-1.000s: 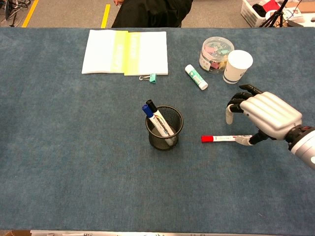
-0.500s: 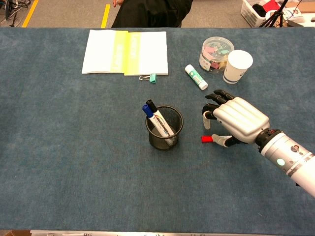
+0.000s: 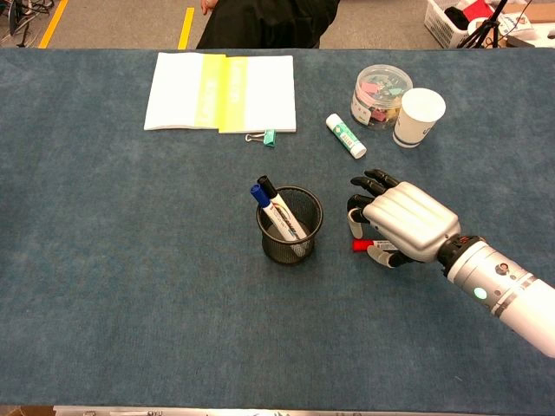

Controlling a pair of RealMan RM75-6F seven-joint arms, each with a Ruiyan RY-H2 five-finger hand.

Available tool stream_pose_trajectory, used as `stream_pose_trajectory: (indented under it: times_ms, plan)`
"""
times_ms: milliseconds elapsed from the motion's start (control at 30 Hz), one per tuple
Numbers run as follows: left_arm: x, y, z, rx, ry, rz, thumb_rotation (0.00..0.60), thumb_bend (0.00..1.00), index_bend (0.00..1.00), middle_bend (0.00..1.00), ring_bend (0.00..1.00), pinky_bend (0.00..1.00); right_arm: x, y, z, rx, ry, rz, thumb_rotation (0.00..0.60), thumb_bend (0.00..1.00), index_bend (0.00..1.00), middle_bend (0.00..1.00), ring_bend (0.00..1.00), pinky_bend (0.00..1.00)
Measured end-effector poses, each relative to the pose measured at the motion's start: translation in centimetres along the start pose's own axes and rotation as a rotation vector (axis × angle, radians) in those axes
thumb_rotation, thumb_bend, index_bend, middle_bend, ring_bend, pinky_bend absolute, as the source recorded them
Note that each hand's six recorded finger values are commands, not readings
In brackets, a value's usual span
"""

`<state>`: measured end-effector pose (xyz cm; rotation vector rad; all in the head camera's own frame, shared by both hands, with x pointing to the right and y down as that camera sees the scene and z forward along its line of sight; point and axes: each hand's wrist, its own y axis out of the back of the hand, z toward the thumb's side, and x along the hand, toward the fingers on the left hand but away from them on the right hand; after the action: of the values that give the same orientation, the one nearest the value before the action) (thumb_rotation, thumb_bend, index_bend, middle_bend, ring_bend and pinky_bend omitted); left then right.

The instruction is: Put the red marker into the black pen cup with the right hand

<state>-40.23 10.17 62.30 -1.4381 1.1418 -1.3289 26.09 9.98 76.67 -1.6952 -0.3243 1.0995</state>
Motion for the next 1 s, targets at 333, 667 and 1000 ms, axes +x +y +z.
stream_pose_trajectory:
  times_ms: [333,667,1000]
  plan:
    - [0.0,0.0,0.0,-0.001,-0.001,0.000,0.600,0.15,0.28,0.21,0.18,0.15,-0.1,-0.5,0.0,0.026,-0.003,0.027,0.600,0.24,0.51,0.30,0.07,0.00]
    - [0.0,0.1,-0.2,-0.003,0.002,0.002,0.600,0.15,0.28,0.21,0.18,0.15,-0.2,-0.7,0.4,0.031,0.009,0.043,0.600,0.33,0.60,0.30,0.07,0.00]
    - [0.1,0.1,0.1,-0.005,-0.008,0.002,0.600,0.15,0.28,0.21,0.18,0.15,0.3,0.0,-0.7,-0.004,-0.021,0.007,0.600,0.41,0.68,0.35,0.07,0.00]
